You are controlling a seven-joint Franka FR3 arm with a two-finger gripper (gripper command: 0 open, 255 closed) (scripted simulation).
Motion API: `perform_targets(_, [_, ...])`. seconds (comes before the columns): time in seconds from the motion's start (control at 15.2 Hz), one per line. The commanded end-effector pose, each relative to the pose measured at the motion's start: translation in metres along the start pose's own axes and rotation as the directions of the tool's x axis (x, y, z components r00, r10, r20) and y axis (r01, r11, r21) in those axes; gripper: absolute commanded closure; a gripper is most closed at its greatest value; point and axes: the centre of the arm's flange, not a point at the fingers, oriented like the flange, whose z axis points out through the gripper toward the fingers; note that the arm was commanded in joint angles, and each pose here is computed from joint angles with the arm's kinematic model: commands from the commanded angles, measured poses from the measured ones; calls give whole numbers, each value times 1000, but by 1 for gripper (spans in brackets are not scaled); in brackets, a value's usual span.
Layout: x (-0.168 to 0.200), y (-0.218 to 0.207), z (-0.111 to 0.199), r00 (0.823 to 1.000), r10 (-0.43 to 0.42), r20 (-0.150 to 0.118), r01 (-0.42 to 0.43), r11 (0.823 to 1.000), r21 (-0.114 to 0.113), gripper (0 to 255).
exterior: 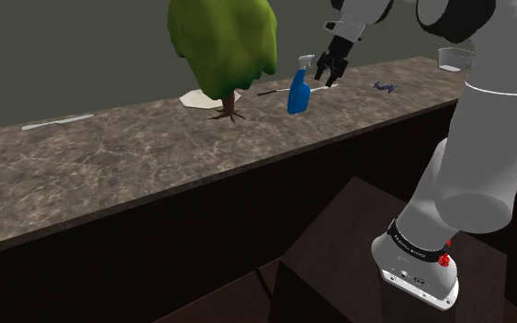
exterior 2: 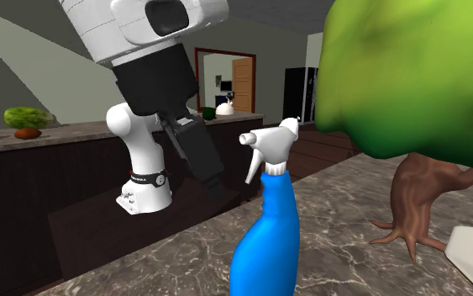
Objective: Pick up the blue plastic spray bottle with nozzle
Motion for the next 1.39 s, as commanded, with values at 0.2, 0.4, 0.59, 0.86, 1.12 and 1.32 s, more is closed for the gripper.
perform_targets(0.2, [6,70,13,981,-182,-63,183,983,9,0])
perform_targets(0.4, [8,90,21,969,-233,-80,234,972,10,0])
perform_targets(0.59, [2,92,36,969,-233,-80,234,972,10,0])
perform_targets(0.86, [-5,93,54,969,-233,-80,234,972,10,0])
perform_targets(1.12, [-5,93,54,969,-233,-80,234,972,10,255])
perform_targets(1.32, [-5,93,54,969,-233,-80,234,972,10,255])
